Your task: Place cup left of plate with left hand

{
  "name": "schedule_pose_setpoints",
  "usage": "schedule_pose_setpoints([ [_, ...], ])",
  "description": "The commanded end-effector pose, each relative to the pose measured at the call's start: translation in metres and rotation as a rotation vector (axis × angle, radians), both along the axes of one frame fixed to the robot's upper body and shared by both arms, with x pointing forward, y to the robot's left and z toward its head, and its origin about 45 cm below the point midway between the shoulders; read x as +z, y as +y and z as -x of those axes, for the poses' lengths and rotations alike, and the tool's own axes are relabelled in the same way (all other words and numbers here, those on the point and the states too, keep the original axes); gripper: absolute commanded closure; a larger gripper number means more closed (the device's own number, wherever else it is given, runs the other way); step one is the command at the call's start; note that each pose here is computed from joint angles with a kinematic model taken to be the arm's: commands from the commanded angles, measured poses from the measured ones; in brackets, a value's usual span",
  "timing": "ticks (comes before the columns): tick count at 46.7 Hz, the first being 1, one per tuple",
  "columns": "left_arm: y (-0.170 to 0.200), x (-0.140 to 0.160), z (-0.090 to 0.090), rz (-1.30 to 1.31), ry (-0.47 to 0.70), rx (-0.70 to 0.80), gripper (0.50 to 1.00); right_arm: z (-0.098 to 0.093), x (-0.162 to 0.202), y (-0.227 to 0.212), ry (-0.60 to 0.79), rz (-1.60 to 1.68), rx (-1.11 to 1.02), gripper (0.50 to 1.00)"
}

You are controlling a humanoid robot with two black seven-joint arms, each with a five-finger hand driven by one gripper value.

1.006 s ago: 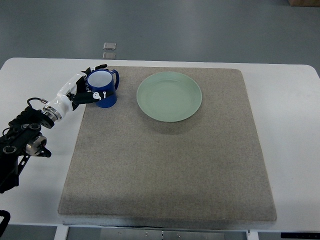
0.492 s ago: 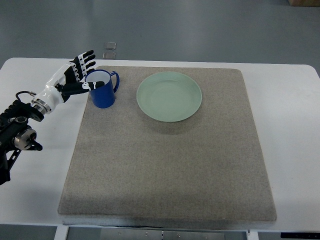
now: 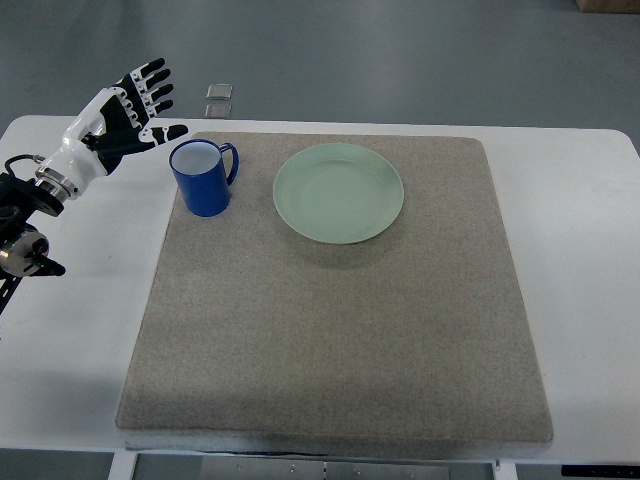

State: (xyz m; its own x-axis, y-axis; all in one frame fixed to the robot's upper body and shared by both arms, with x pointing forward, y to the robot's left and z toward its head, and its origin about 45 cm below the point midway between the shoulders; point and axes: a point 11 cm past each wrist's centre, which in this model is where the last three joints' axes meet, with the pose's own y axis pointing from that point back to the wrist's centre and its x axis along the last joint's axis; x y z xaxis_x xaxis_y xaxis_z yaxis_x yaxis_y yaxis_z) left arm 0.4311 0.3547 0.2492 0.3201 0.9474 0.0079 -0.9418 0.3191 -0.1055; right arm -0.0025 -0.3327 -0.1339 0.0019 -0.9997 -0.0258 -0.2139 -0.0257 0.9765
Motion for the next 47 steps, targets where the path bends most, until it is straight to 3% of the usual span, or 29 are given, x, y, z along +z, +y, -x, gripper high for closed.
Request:
schedule_pose_setpoints([
  [1,0.008,0.014,-0.004,0.023,-0.024,0.018,0.500,0.000,0.000,0.000,0.000,0.000,0.000,0.568],
  [10,0.045,0.046,-0.004,0.121,-0.058,0.070,0.500,-0.001,0.000,0.000,-0.001,0.000,0.000,0.568],
  [21,0.058,0.063,0.005,0.136,-0.045,-0.034,0.500,0.000,0.000,0.000,0.000,0.000,0.000,0.568],
  [35,0.063,0.064,0.011,0.461,0.222,-0.147,0.500,0.000,0.000,0.000,0.000,0.000,0.000,0.568],
  [47,0.056,0.057,0.009,0.460,0.348,-0.189,0.500,0.000,0.000,0.000,0.000,0.000,0.000,0.568],
])
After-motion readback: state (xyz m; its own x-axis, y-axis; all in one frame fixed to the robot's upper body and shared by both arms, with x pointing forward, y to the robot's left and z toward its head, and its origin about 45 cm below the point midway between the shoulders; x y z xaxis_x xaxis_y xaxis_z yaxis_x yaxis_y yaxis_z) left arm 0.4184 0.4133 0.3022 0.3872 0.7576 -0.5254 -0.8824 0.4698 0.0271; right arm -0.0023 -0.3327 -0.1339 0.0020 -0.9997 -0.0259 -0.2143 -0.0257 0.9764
